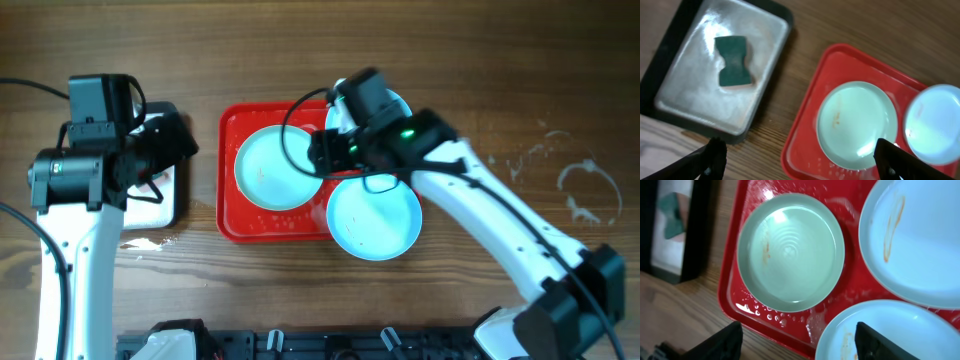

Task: Clean dirty plates on tray and stack at the side
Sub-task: 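Move the right gripper to the top-left plate rim and grasp it, then lower the left gripper into the metal tray and grasp the green sponge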

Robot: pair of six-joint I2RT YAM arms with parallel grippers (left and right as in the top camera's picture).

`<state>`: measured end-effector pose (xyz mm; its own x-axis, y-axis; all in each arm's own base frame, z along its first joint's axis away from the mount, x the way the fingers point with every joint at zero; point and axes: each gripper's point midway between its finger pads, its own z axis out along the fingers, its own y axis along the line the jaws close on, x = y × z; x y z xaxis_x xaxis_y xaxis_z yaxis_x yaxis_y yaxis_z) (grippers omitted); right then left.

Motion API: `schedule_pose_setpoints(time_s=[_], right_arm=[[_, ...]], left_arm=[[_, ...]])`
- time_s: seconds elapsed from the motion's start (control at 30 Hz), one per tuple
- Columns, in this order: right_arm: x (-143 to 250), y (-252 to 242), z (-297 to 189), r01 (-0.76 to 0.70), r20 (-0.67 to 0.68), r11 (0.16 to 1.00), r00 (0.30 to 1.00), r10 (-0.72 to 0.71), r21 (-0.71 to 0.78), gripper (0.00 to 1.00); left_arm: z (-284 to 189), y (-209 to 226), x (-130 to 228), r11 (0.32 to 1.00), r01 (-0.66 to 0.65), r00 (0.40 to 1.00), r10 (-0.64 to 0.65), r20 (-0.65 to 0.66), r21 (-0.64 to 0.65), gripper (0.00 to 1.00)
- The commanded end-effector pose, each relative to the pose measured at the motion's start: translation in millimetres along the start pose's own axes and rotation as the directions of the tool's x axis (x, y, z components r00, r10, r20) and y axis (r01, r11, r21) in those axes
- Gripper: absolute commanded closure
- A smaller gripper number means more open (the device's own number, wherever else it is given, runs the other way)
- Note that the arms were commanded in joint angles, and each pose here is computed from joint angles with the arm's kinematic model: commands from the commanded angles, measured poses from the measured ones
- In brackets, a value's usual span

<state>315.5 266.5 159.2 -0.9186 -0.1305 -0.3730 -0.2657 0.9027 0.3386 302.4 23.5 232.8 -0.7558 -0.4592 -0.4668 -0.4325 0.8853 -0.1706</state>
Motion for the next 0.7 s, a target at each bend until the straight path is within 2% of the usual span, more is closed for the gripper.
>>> schedule_pose_setpoints(time_s=[0.0,0.13,0.67], right_arm=[[0,-15,27,-0.124,0.03,0.979,0.992,0.121,0.159,0.34],[14,-25,62,-0.172,-0.03,0.961,0.983,0.182,0.216,0.39],[15,-37,127,-0.169,-0.041,0.957,0.982,0.184,0.237,0.57]], left_arm=[[10,31,-12,0.988,0.115,0.993,-0.116,0.004,-0.107,0.1],[24,55,-15,0.968,0.189,0.981,-0.195,-0.021,-0.164,0.09],[55,67,-17,0.956,0.198,0.973,-0.219,-0.077,-0.218,0.07]])
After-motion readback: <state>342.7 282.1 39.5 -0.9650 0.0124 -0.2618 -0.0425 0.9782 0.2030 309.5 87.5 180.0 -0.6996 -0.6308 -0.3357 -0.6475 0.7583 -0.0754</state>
